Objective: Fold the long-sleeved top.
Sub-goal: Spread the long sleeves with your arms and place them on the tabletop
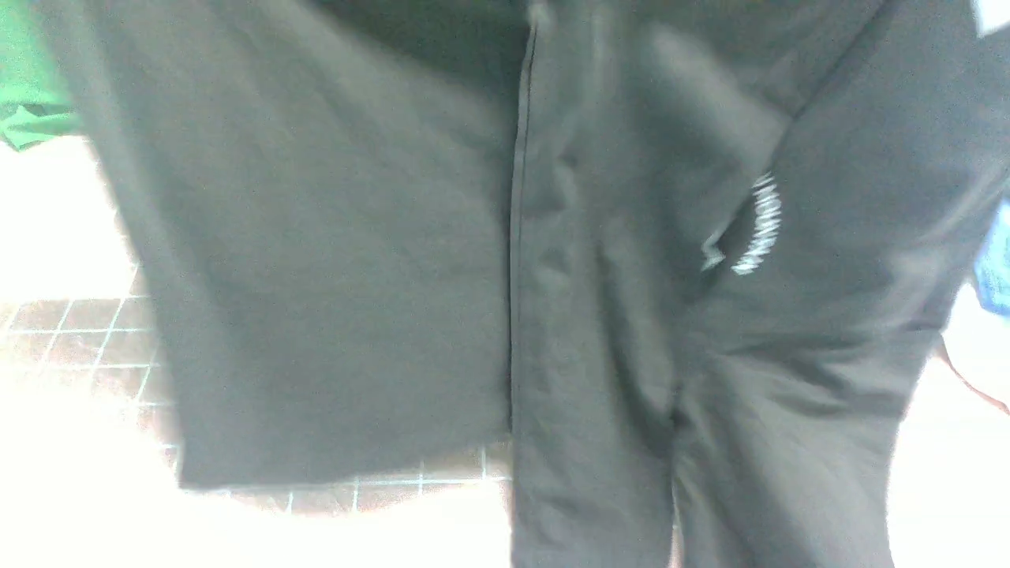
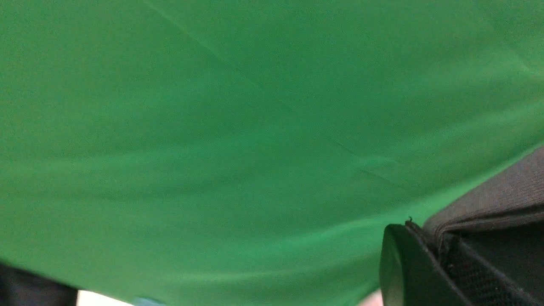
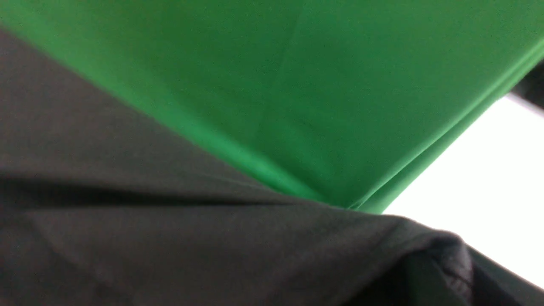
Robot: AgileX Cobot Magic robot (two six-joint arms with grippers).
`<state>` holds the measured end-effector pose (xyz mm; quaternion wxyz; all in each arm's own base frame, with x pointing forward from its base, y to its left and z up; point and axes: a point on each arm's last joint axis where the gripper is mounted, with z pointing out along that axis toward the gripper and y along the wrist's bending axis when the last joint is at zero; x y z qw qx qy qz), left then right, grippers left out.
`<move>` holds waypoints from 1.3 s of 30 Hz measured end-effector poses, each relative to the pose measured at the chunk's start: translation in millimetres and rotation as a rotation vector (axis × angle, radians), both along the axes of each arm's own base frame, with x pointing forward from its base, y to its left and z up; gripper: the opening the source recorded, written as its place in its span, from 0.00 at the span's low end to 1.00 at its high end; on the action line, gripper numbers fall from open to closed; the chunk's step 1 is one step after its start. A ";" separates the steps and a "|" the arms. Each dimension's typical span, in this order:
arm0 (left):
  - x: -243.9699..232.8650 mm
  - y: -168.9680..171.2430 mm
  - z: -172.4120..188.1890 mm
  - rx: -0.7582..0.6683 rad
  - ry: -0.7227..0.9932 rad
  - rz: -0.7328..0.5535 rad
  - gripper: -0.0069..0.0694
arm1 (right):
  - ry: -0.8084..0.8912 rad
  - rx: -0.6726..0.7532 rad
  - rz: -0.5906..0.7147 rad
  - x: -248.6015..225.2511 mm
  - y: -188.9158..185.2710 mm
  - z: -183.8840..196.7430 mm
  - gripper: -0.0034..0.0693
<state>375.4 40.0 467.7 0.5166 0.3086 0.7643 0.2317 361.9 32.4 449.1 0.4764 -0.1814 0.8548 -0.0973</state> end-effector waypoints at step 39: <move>175.8 32.2 -283.6 -0.107 -0.066 0.154 0.74 | -0.032 0.109 -0.155 112.3 -60.2 -192.5 0.71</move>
